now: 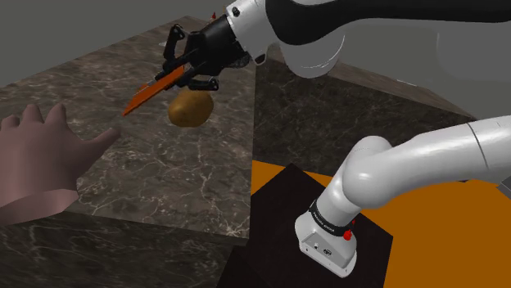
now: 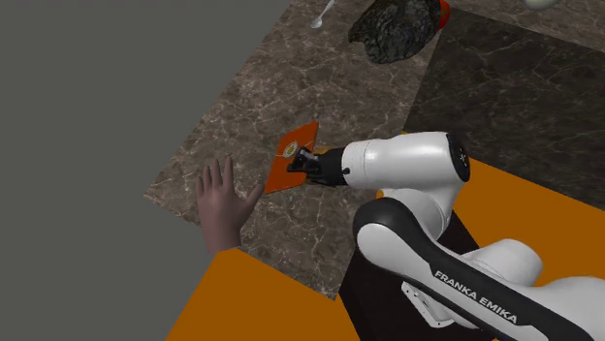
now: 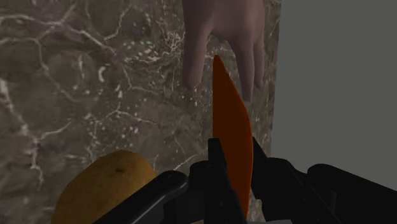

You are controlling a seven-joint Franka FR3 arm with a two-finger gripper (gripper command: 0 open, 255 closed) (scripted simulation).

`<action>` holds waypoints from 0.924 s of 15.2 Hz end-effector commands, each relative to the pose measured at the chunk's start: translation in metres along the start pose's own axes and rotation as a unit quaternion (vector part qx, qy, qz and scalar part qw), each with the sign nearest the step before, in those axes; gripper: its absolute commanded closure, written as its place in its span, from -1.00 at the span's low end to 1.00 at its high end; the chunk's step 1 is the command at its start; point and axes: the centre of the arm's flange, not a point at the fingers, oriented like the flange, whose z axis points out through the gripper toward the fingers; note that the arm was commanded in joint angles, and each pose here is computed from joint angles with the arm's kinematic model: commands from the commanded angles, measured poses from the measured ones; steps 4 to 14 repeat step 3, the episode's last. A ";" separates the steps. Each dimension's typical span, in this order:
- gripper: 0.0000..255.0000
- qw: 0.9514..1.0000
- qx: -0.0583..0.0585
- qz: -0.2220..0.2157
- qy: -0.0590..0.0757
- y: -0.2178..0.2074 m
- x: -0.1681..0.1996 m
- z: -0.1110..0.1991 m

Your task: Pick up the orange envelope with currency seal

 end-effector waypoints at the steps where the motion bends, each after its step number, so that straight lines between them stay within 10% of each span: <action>1: 1.00 1.000 0.000 0.000 0.000 -0.008 0.000 -0.007; 14: 1.00 1.000 0.000 0.000 0.000 -0.008 0.000 -0.008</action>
